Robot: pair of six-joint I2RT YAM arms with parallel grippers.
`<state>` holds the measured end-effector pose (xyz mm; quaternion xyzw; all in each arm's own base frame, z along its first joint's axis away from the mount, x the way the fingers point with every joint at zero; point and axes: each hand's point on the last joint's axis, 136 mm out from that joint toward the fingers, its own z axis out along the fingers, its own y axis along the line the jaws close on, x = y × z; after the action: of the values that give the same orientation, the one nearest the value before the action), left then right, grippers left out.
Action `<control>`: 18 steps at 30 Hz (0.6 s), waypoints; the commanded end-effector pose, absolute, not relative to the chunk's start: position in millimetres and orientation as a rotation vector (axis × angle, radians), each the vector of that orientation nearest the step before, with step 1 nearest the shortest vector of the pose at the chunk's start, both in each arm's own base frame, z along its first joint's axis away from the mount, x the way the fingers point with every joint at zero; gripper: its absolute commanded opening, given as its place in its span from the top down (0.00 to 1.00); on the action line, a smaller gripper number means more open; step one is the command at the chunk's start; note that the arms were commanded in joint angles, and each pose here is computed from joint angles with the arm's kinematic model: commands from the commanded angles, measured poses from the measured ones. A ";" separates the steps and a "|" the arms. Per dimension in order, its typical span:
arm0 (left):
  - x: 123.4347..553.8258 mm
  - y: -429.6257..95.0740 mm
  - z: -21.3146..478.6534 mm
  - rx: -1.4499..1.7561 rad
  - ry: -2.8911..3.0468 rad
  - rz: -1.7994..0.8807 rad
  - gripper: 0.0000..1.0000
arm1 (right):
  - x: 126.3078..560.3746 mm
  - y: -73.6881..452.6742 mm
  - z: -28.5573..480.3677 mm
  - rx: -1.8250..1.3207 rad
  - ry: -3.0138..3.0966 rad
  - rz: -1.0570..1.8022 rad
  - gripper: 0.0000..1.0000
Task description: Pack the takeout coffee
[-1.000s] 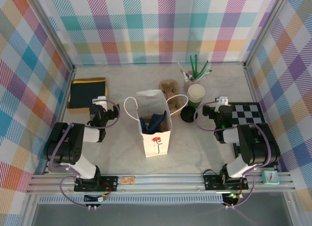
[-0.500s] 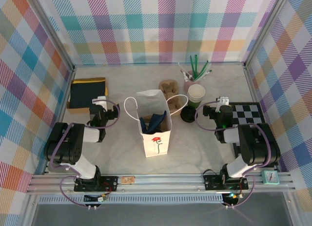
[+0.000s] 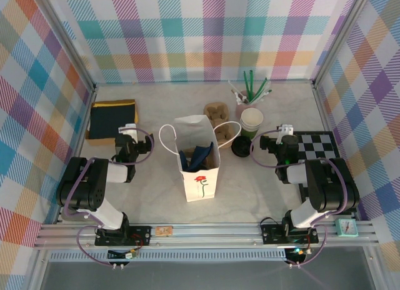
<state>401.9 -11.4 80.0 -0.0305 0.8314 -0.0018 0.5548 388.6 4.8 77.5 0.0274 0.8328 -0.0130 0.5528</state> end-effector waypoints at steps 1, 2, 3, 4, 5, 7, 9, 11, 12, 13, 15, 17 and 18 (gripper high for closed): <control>400.9 -13.6 80.2 -0.074 1.975 -0.030 0.00 | 396.8 5.3 93.3 0.079 1.928 0.000 0.01; 400.9 -13.4 80.2 -0.074 1.975 -0.030 0.00 | 396.5 5.0 92.7 0.079 1.930 0.001 0.01; 401.2 -13.5 81.1 -0.074 1.972 -0.031 0.00 | 396.7 5.1 92.9 0.080 1.930 0.005 0.01; 401.1 -13.3 80.6 -0.075 1.974 -0.029 0.00 | 396.6 4.8 92.3 0.081 1.933 0.007 0.01; 401.0 -13.4 80.7 -0.074 1.974 -0.030 0.00 | 396.7 4.5 92.2 0.082 1.934 0.010 0.01; 400.9 -13.4 80.4 -0.073 1.974 -0.030 0.00 | 396.8 4.7 92.0 0.080 1.935 0.011 0.01; 401.0 -13.4 80.5 -0.073 1.974 -0.030 0.00 | 396.5 4.7 92.0 0.079 1.934 0.009 0.01; 401.0 -13.6 80.5 -0.074 1.974 -0.030 0.00 | 396.5 4.4 92.5 0.078 1.931 0.008 0.01; 400.9 -13.2 80.4 -0.075 1.974 -0.029 0.00 | 396.5 4.4 92.5 0.079 1.931 0.008 0.01; 401.0 -13.3 80.5 -0.075 1.974 -0.030 0.00 | 396.5 4.5 92.6 0.079 1.931 0.008 0.01; 400.8 -13.5 80.3 -0.073 1.975 -0.030 0.00 | 396.5 4.4 92.5 0.078 1.931 0.008 0.01; 400.8 -13.3 80.4 -0.074 1.974 -0.030 0.00 | 396.6 4.2 92.7 0.079 1.930 0.008 0.01; 401.1 -13.3 80.7 -0.074 1.973 -0.030 0.00 | 396.5 4.6 92.6 0.077 1.931 0.008 0.01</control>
<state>401.5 -11.4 79.1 -0.0305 0.8326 -0.0019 0.5530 388.3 4.4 75.1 0.0291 0.8364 -0.0062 0.5474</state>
